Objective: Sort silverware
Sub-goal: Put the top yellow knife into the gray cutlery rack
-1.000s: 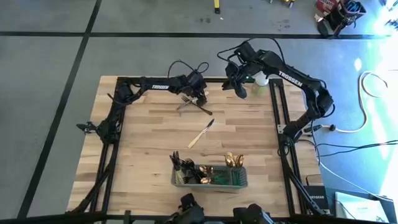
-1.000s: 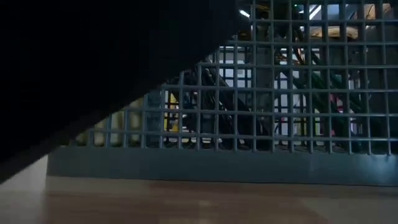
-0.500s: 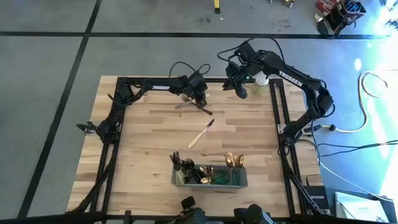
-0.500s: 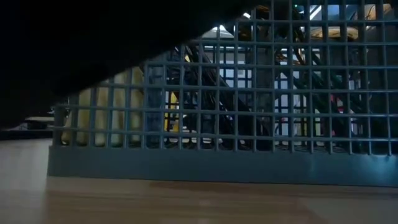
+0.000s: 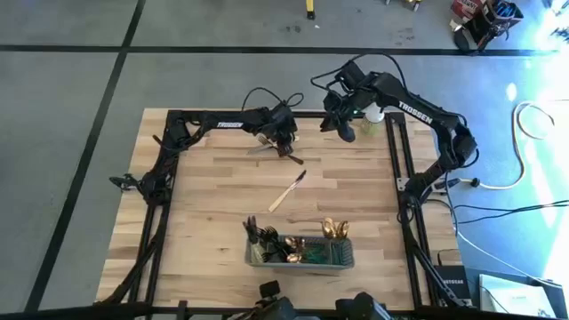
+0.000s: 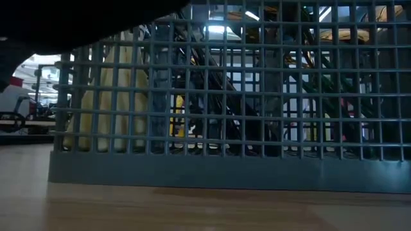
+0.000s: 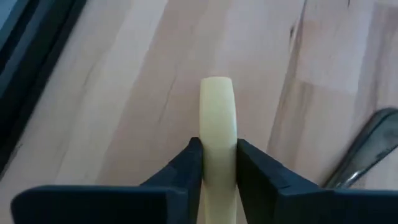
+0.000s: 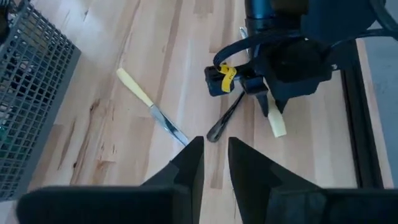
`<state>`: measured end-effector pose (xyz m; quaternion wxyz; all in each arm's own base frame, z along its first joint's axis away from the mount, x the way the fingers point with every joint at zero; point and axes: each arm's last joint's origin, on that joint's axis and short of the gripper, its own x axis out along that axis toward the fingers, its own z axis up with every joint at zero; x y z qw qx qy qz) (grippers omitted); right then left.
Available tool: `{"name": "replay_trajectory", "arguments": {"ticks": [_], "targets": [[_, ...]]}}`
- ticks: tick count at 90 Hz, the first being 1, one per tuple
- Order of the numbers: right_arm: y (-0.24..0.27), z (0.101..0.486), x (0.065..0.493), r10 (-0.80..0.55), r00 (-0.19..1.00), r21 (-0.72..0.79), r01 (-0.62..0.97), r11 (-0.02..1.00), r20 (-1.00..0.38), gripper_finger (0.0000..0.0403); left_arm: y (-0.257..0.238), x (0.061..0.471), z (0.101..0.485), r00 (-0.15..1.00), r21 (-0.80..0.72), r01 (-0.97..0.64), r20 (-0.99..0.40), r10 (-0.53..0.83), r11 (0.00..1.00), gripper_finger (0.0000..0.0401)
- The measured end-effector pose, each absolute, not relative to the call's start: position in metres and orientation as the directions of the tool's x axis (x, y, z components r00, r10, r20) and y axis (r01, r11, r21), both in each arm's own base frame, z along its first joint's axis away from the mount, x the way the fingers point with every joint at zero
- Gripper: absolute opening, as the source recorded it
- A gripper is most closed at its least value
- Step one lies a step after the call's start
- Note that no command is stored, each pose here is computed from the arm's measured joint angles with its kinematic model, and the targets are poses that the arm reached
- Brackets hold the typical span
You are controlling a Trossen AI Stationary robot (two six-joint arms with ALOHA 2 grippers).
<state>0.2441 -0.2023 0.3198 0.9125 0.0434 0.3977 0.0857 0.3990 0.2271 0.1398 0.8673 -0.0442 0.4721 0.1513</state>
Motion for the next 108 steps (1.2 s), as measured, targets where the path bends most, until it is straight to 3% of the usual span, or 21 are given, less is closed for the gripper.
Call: {"name": "replay_trajectory", "arguments": {"ticks": [52,72,95,108], "targets": [[-0.203,0.32,0.245,0.186,0.673,0.142,-0.12,0.982,-0.716,0.0056,0.208,0.397,0.161,0.479,0.053,-0.321,-0.852,0.211,0.945,0.0046],[-0.206,0.323,0.248,0.162,0.703,0.139,-0.091,0.986,-0.693,0.0056,0.172,0.397,0.199,0.476,0.094,-0.274,-0.851,0.22,0.957,0.0045],[-0.203,0.321,0.246,0.203,0.695,0.209,-0.077,0.975,-0.69,0.0056,0.105,0.379,0.27,0.498,0.196,-0.234,-0.817,0.291,0.952,0.0044],[-0.202,0.325,0.249,0.288,0.747,0.279,-0.142,0.95,-0.599,0.0056,0.064,0.361,0.302,0.492,0.291,-0.212,-0.793,0.359,0.933,0.0044]]}}
